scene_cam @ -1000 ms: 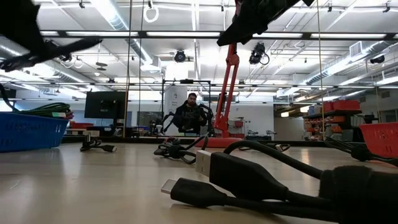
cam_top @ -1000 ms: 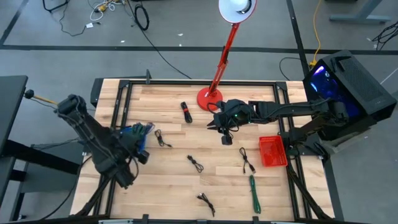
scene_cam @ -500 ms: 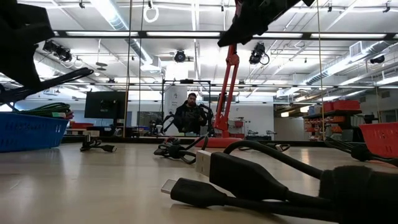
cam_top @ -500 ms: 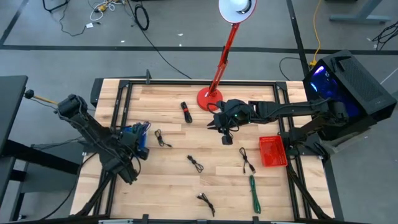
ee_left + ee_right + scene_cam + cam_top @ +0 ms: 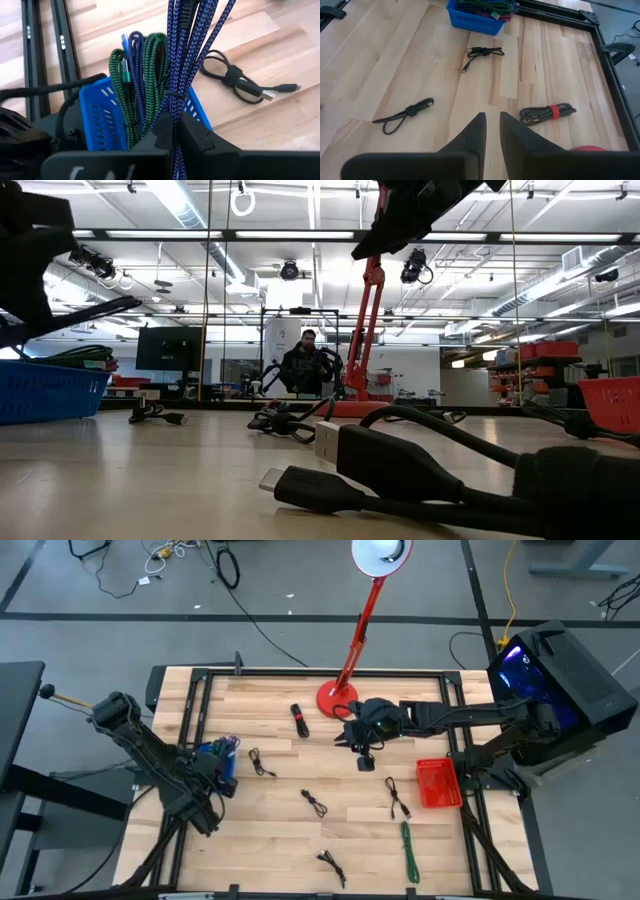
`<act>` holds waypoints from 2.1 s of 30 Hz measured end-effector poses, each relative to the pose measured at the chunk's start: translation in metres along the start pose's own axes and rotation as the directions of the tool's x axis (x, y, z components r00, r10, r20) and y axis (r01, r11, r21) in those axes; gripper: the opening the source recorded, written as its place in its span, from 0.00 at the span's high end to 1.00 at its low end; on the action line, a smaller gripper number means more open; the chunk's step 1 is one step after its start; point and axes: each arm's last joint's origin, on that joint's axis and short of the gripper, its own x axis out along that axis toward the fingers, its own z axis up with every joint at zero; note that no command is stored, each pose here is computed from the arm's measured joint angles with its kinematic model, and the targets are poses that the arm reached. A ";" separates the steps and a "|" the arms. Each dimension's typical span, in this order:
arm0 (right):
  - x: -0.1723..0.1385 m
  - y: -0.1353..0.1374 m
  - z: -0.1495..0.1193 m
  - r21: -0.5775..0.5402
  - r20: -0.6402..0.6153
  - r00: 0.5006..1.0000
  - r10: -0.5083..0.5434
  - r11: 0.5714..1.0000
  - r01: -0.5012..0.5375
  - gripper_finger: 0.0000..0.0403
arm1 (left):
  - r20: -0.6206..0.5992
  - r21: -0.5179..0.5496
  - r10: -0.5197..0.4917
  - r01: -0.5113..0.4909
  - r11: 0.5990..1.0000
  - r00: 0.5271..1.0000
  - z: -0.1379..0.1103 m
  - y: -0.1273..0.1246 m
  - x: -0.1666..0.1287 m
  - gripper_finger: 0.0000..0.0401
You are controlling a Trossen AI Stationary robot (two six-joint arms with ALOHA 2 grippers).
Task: Pick & Place USB Port
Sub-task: Put the blue and black charger cable into the blue bin, then put the black charger cable into the red bin
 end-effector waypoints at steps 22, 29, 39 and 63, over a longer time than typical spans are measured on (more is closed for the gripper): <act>0.000 -0.001 0.000 -0.003 -0.003 1.000 -0.001 1.000 0.000 0.86 | -0.141 -0.018 0.149 -0.153 0.988 0.979 -0.024 -0.009 0.023 0.96; 0.000 -0.001 -0.001 -0.007 -0.005 1.000 0.000 1.000 0.000 0.86 | -0.120 -0.020 0.155 -0.158 0.987 0.981 -0.026 -0.012 0.026 0.92; 0.000 -0.001 -0.001 -0.007 -0.005 1.000 0.000 1.000 0.000 0.86 | -0.128 -0.026 0.148 -0.153 0.988 0.981 -0.027 -0.013 0.026 0.73; 0.001 -0.005 -0.001 0.027 -0.001 1.000 -0.011 1.000 0.011 0.86 | 0.214 0.084 -0.076 0.059 0.995 0.974 0.022 -0.039 -0.034 0.58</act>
